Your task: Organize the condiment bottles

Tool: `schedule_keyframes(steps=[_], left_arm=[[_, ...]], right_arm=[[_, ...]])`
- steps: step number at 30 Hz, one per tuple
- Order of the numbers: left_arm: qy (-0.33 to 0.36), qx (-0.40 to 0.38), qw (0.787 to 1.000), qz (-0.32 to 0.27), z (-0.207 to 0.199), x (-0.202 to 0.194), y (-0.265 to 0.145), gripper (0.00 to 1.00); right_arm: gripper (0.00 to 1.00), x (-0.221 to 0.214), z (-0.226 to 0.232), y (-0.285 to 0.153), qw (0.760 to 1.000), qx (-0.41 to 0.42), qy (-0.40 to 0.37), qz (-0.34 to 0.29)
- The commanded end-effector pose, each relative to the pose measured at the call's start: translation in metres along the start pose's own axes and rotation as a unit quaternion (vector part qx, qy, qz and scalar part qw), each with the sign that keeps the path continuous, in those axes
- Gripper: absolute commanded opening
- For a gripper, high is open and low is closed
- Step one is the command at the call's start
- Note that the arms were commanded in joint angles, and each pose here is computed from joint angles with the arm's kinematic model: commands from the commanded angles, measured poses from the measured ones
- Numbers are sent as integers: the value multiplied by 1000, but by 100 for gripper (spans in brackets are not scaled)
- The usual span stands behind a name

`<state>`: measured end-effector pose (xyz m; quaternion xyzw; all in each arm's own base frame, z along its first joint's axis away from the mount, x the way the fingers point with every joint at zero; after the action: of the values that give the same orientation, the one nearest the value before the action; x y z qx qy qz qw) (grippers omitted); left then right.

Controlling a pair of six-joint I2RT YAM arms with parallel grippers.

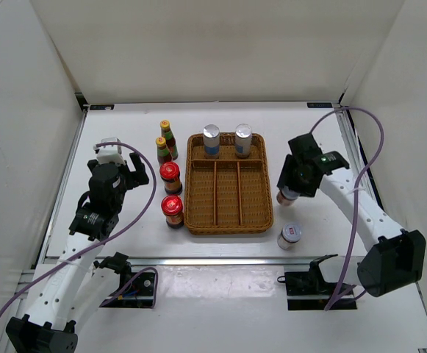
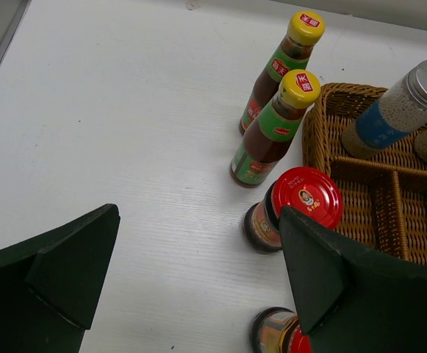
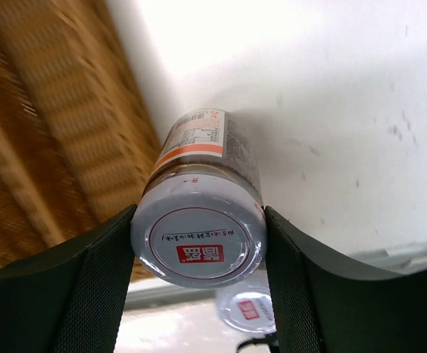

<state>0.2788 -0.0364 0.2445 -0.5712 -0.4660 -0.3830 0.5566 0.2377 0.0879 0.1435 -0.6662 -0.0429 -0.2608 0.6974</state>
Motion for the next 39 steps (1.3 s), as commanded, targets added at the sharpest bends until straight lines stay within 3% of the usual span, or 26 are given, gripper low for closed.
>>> schedule_keyframes(steps=[1,9,13,22,39], left_arm=[[-6,-5,1000,-15,-2,13,-6,100],[-6,-5,1000,-15,-2,13,-6,100],[-6,-5,1000,-15,-2,13,-6,100],[-7,-1,1000,-20,0,15,-8,100],[-7,-1,1000,-20,0,15,-8,100]], right_arm=[[5,51,26,-25,996,37,-3,-77],[1,77,127,-29,985,132,-83,-78],[1,61,163,8,983,140,-113,-27],[1,45,162,53,988,107,-109,7],[1,47,137,46,991,92,-97,-17]])
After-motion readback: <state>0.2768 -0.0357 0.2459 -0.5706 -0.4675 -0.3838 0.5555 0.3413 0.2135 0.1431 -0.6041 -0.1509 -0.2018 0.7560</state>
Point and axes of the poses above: each gripper's point midway between its finger pads, its own y axis out along the fingers, its own z axis along the line the jaws close on, x = y × z, the point moved 1 cm from there along -y, back along the fingers, and after that the axes turned 2 degrees about y, right-handed, at the moved point
